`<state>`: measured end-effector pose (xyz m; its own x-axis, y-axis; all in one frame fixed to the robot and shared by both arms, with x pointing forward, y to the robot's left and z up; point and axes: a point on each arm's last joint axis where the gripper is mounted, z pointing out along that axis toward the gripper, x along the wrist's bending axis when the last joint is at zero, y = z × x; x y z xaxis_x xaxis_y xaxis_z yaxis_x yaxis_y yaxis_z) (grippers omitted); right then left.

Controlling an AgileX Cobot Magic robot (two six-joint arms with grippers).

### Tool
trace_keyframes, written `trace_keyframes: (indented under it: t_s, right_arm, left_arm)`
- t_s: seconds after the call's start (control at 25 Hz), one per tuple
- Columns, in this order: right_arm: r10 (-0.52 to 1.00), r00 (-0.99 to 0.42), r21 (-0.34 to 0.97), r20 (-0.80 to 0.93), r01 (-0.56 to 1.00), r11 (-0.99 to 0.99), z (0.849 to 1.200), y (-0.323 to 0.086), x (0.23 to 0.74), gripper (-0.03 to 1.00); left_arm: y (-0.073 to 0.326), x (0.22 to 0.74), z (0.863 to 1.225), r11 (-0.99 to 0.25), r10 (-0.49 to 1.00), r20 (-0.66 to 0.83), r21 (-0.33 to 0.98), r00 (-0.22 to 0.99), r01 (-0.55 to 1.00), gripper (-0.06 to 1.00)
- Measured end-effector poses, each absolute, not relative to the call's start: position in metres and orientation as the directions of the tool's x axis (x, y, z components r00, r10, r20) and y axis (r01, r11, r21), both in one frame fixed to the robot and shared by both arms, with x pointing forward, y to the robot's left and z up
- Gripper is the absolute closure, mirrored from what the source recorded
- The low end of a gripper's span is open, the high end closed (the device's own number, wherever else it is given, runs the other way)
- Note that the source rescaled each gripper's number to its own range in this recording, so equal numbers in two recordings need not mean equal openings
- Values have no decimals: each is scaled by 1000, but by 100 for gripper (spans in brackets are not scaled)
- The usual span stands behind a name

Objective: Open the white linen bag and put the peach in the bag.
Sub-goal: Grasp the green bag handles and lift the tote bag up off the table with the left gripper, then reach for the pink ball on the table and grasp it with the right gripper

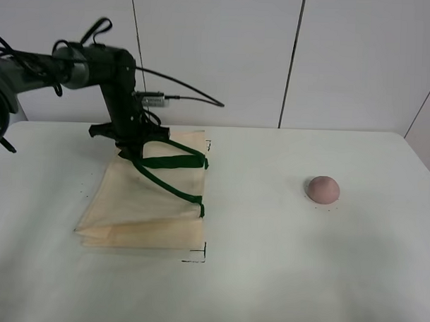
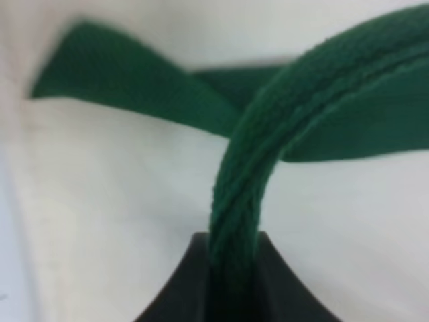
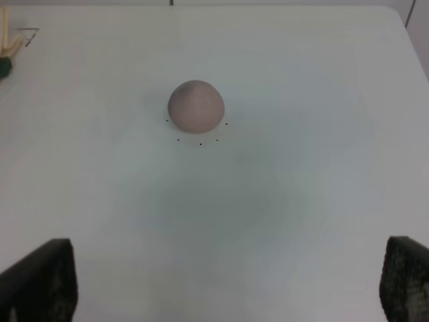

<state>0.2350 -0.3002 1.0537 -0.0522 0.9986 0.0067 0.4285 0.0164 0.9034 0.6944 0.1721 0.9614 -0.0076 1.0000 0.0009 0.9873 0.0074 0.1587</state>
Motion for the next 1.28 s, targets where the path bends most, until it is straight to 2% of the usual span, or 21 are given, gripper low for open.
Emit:
trace_keyframes:
  t_s: [0.32,0.52,0.84,0.96,1.08,1.28]
  right_arm:
    - [999,-52,903,7,429,16,1054,-300,235,-3]
    - [999,-52,903,7,429,16,1054,-300,235,-3]
    - [999,-52,899,6,437,17,1054,-300,237,-3]
    - [999,-52,853,5,521,23,1054,-299,252,-3]
    - [999,-52,799,3,601,29,1064,-297,283,-3]
    - [998,-55,714,11,699,31,1079,-290,367,-3]
  left_arm:
    - [174,668,1108,-60,989,-100,396,108,916,94]
    - [178,642,1162,-67,980,-126,509,152,858,94]
    - [183,627,1186,-78,977,-123,558,175,826,94]
    - [184,621,1193,-79,976,-122,574,181,815,94]
    - [186,617,1199,-79,975,-122,585,184,807,94]
    - [186,617,1200,-79,975,-123,587,185,806,94]
